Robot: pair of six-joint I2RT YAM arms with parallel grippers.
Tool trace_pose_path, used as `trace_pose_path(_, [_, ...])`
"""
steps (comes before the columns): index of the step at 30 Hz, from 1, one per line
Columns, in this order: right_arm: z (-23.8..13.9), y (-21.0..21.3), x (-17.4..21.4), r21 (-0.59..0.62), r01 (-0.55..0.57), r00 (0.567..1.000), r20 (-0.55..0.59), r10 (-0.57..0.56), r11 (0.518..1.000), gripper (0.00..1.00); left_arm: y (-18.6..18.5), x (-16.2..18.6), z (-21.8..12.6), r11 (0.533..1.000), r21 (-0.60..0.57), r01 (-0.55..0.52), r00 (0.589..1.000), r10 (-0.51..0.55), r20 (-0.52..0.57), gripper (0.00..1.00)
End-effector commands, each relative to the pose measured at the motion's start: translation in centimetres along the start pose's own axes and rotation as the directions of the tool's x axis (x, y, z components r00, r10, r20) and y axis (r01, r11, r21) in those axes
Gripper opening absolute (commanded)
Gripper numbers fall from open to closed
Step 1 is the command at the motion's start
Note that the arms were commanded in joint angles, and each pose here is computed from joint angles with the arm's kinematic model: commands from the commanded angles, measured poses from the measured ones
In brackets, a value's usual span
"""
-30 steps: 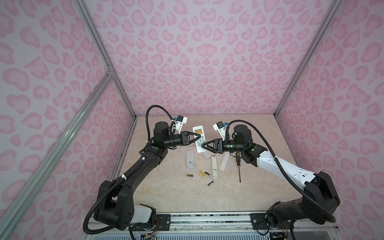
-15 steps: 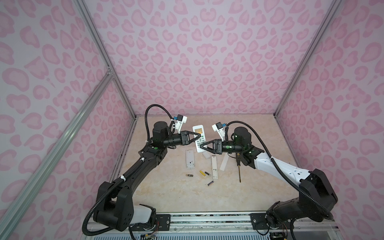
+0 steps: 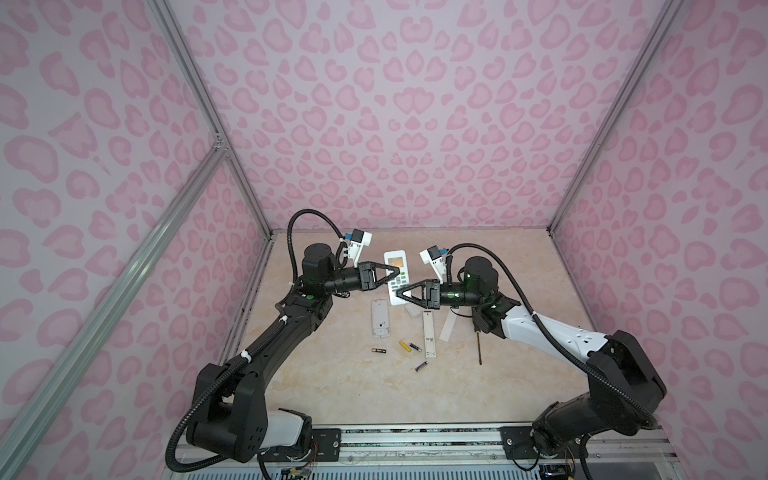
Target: Unload the batteries from the remote control
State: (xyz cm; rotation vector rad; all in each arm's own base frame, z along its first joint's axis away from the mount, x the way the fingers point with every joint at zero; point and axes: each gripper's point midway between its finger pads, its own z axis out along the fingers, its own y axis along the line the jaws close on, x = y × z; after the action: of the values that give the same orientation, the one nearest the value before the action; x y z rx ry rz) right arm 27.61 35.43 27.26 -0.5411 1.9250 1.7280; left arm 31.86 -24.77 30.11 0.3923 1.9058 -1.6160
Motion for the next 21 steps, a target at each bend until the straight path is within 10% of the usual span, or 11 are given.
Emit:
trace_pose_path(1, [0.2,2.2,-0.6,-0.101,0.041,0.999,0.010,-0.040,0.994,0.29,-0.4,-0.8,-0.3,0.999,-0.002,-0.048,0.998,0.048,0.040,0.15])
trace_pose_path(11, [0.4,2.7,-1.2,-0.166,0.007,0.999,0.039,-0.001,0.986,0.14,0.4,0.2,-1.2,0.999,-0.023,-0.025,0.998,0.026,0.048,0.21])
trace_pose_path(21, [0.7,0.5,-0.6,-0.067,-0.017,1.000,0.022,0.018,0.998,0.09,0.5,0.1,-1.9,0.999,-0.036,-0.016,0.998,0.019,0.061,0.49])
